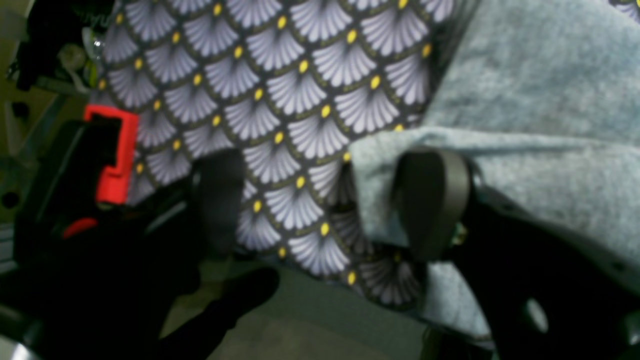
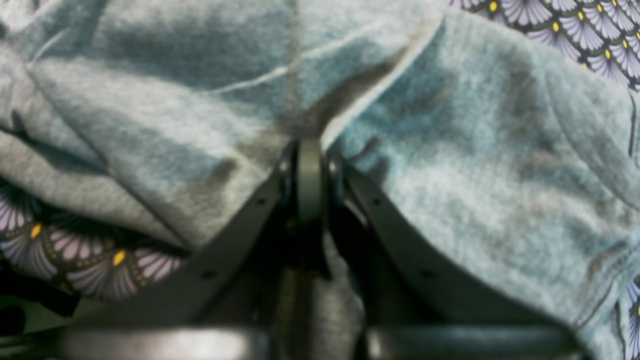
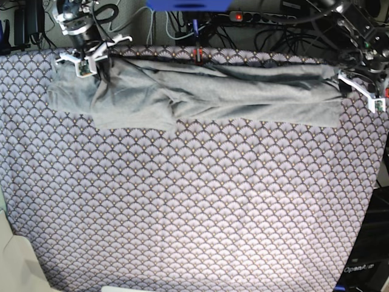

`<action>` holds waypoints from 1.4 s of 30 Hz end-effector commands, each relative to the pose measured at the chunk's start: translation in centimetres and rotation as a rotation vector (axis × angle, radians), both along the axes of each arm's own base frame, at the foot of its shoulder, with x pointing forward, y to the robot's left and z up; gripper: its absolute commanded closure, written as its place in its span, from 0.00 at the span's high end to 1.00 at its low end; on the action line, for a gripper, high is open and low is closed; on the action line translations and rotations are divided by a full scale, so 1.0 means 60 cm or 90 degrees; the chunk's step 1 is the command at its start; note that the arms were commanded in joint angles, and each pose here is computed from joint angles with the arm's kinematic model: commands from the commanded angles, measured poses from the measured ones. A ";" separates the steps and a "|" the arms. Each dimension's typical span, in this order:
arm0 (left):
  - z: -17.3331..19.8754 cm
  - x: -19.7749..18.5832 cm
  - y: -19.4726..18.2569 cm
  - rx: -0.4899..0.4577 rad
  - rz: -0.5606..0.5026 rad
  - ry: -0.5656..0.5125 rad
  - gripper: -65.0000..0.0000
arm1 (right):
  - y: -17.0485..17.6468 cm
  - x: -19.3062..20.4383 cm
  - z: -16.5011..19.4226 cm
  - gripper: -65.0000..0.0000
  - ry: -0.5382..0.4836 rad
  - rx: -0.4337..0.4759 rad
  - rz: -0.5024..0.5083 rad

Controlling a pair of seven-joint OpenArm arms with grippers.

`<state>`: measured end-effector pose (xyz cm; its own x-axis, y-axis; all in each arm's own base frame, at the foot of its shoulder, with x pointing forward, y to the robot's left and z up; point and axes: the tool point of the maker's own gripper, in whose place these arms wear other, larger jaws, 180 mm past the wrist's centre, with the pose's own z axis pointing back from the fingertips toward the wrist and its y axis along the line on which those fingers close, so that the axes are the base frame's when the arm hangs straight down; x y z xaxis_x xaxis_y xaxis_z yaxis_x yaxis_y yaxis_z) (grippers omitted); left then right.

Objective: Fold the T-shirt properly
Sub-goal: 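Pinch the folded shirt end with the right gripper and hold, then pull the shirt end with the right gripper toward the robot base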

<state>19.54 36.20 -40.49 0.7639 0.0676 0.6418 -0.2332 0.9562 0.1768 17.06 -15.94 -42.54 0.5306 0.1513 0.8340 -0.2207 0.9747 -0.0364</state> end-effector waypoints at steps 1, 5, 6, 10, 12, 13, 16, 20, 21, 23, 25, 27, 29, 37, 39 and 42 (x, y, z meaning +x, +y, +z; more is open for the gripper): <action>0.023 0.012 0.014 0.020 0.000 -0.025 0.74 | -0.006 0.007 0.020 0.00 -0.030 -0.004 -0.003; 0.023 0.012 0.015 0.021 0.000 -0.025 0.74 | -0.010 0.006 0.035 0.00 -0.041 -0.014 -0.001; 0.023 0.012 0.015 0.021 0.000 -0.025 0.74 | -0.010 0.005 0.037 0.00 -0.042 -0.016 0.000; 0.023 0.012 0.015 0.021 0.000 -0.025 0.74 | -0.010 0.002 0.036 0.00 -0.040 -0.016 0.000; 0.023 0.012 0.015 0.021 0.000 -0.025 0.74 | -0.017 -0.002 0.035 0.00 -0.037 -0.020 -0.007; 0.023 0.012 0.015 0.021 0.000 -0.025 0.74 | -0.025 -0.004 0.036 0.00 -0.037 -0.024 -0.014; 0.025 0.012 0.019 0.025 0.000 -0.024 0.74 | -0.037 -0.004 0.043 0.00 -0.051 -0.020 -0.030; 0.028 0.012 0.022 0.028 -0.001 -0.024 0.74 | -0.067 -0.013 0.067 0.00 -0.101 -0.001 -0.076; 0.028 0.012 0.022 0.028 -0.001 -0.024 0.74 | -0.069 -0.014 0.071 0.00 -0.110 0.002 -0.079; 0.028 0.012 0.022 0.028 -0.001 -0.024 0.74 | -0.072 -0.025 0.068 0.00 -0.110 0.004 -0.083; 0.028 0.012 0.022 0.028 -0.001 -0.024 0.74 | -0.074 -0.030 0.066 0.00 -0.118 0.011 -0.089; 0.028 0.012 0.022 0.028 -0.001 -0.024 0.74 | -0.083 -0.042 0.061 0.00 -0.120 0.014 -0.102; 0.028 0.012 0.022 0.028 -0.001 -0.024 0.74 | -0.086 -0.051 0.058 0.00 -0.130 0.024 -0.112; 0.026 0.009 0.022 0.028 -0.001 -0.021 0.74 | -0.101 -0.080 0.047 0.00 -0.162 0.049 -0.149; 0.026 0.008 0.022 0.028 -0.001 -0.020 0.74 | -0.099 -0.089 0.046 0.00 -0.161 0.052 -0.150; 0.025 0.007 0.022 0.028 -0.001 -0.019 0.74 | -0.096 -0.096 0.046 0.00 -0.162 0.056 -0.148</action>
